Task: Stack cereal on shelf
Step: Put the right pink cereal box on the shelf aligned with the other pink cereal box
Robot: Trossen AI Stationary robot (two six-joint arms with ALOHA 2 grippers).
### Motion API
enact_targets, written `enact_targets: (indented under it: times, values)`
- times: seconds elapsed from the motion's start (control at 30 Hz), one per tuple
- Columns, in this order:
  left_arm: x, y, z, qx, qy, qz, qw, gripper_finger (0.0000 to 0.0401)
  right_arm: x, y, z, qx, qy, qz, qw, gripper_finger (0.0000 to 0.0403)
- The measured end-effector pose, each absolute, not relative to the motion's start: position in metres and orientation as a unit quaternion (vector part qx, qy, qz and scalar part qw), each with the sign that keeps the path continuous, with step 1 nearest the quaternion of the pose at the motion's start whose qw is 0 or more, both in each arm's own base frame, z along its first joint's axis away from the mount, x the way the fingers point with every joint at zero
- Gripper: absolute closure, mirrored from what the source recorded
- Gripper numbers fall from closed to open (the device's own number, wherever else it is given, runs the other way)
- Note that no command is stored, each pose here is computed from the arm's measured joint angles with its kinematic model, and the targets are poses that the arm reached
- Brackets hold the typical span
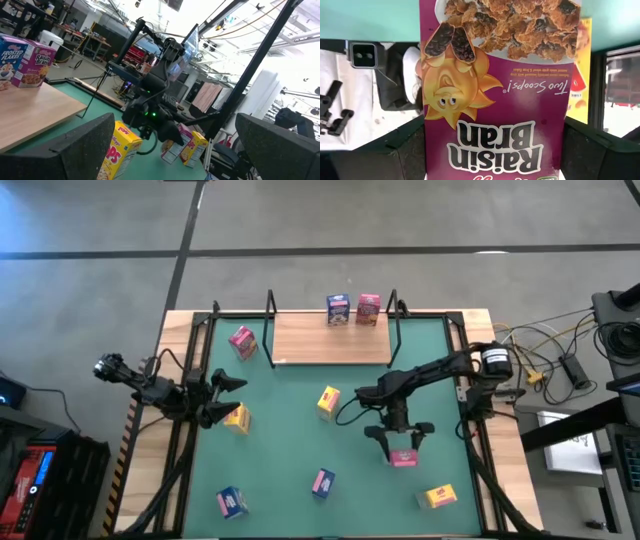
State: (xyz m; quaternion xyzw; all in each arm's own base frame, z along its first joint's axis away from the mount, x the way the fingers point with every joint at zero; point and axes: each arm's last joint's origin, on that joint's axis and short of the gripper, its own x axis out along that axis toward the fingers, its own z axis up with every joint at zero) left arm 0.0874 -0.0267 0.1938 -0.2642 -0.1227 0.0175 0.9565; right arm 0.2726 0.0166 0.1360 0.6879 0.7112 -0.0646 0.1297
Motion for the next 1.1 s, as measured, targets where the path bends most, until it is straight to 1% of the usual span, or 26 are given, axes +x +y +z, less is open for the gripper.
enact_targets:
  times: [0.3,0.7,0.77,0.97,1.1]
  values:
    - [0.087,-0.027,0.194,-0.264,-0.123,0.018,0.956,0.0003,0.271,0.009,0.135,0.680,0.707,-0.096,0.170,0.0076]
    - [0.087,-0.027,0.194,-0.264,-0.123,0.018,0.956,0.0003,0.270,0.009,0.132,0.675,0.709,-0.105,0.174,0.0073]
    - [0.087,-0.027,0.194,-0.264,-0.123,0.018,0.956,0.0003,0.270,0.008,0.131,0.673,0.709,-0.109,0.178,0.0064]
    - [0.087,-0.027,0.194,-0.264,-0.123,0.018,0.956,0.0003,0.270,0.001,0.131,0.673,0.704,-0.116,0.193,0.0012]
    - [0.087,-0.027,0.194,-0.264,-0.123,0.018,0.957,0.0003,0.269,-0.005,0.130,0.673,0.699,-0.127,0.204,0.0005]
